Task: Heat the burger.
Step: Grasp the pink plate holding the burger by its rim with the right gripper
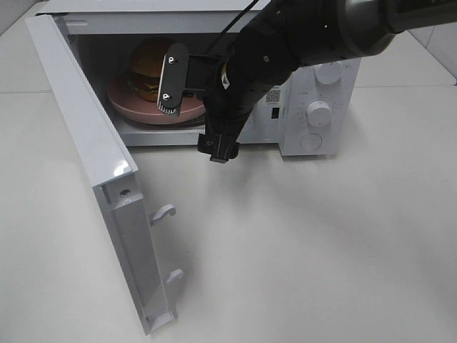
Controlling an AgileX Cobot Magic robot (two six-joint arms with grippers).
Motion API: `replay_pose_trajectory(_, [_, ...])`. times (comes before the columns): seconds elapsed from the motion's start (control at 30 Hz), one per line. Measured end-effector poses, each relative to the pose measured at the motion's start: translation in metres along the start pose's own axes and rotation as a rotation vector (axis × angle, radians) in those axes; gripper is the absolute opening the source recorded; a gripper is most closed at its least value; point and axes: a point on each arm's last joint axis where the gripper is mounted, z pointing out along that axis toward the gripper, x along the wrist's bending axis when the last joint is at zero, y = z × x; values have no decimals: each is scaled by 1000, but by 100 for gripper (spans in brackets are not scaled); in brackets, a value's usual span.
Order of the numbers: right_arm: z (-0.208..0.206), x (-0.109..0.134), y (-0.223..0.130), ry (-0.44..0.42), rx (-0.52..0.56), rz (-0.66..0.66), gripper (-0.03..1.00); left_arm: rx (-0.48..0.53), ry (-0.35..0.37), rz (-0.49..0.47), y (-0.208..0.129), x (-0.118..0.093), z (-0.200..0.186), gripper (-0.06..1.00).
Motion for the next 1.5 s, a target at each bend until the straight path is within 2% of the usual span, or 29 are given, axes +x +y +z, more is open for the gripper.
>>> replay_pose_trajectory(0.3, [23, -15, 17, -35, -30, 7, 90, 0, 0, 0, 0, 0, 0, 80])
replay_pose_trajectory(0.8, [48, -23, 29, -53, -47, 14, 88, 0, 0, 0, 0, 0, 0, 80])
replay_pose_trajectory(1.5, [79, -5, 40, 3, -65, 63, 83, 0, 0, 0, 0, 0, 0, 80])
